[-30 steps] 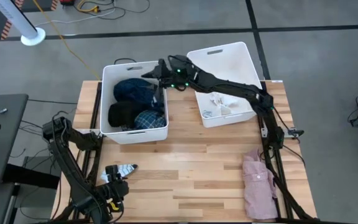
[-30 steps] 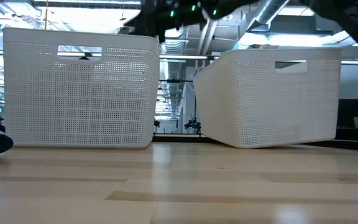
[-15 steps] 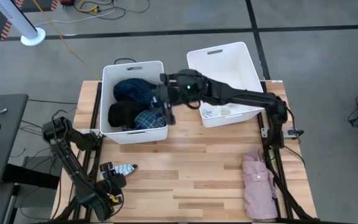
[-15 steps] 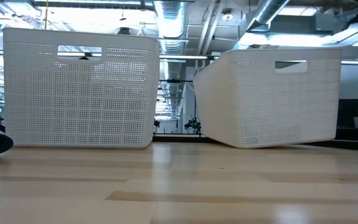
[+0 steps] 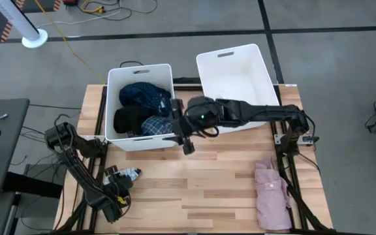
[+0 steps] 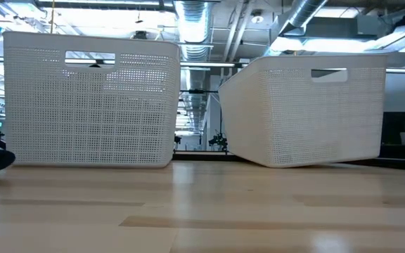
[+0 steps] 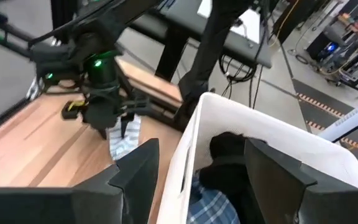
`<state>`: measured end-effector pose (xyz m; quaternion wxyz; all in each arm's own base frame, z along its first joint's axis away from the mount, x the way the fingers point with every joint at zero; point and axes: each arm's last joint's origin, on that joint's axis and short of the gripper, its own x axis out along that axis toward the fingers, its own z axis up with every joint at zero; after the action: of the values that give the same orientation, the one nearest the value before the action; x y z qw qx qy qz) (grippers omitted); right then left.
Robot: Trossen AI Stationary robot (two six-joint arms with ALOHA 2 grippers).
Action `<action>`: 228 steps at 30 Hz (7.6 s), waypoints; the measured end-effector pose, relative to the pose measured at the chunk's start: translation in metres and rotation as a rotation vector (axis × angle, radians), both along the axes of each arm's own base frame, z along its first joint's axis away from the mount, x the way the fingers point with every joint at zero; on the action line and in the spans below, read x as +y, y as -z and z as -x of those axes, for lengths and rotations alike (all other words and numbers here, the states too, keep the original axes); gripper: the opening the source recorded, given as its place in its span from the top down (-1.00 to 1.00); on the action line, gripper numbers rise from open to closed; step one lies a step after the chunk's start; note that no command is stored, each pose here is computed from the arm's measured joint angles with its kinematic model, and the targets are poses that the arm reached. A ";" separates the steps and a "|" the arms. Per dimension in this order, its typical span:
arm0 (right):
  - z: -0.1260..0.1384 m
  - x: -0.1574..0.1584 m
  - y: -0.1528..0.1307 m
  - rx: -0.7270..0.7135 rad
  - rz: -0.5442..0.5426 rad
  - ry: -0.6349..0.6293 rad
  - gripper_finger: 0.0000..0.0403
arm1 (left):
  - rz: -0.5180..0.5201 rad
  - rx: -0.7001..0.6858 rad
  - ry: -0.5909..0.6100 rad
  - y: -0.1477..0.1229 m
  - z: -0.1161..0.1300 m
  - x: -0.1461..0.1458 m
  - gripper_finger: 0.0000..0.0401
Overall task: Sort clothes
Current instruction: Put the striped sock into the right bin, then put the pink polo shirt into the left bin
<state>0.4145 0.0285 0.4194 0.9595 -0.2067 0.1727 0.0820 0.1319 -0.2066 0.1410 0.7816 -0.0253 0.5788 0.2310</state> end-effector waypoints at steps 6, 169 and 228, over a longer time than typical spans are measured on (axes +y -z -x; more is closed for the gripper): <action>0.005 0.021 0.007 0.076 0.042 0.013 -0.23 | 0.031 -0.006 0.008 0.011 0.001 0.005 0.44; 0.173 -0.205 0.085 0.952 -0.071 1.252 0.98 | -0.282 -0.668 0.248 -0.065 -0.064 -0.032 -0.12; 0.215 -0.125 0.053 0.525 -0.247 1.065 -0.06 | -0.302 -0.687 0.251 -0.066 -0.065 -0.033 -0.12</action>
<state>0.1991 -0.0969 0.3663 0.8109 0.0482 0.4727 -0.3416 0.1972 -0.2392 0.2075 0.9469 0.0854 0.2416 0.1943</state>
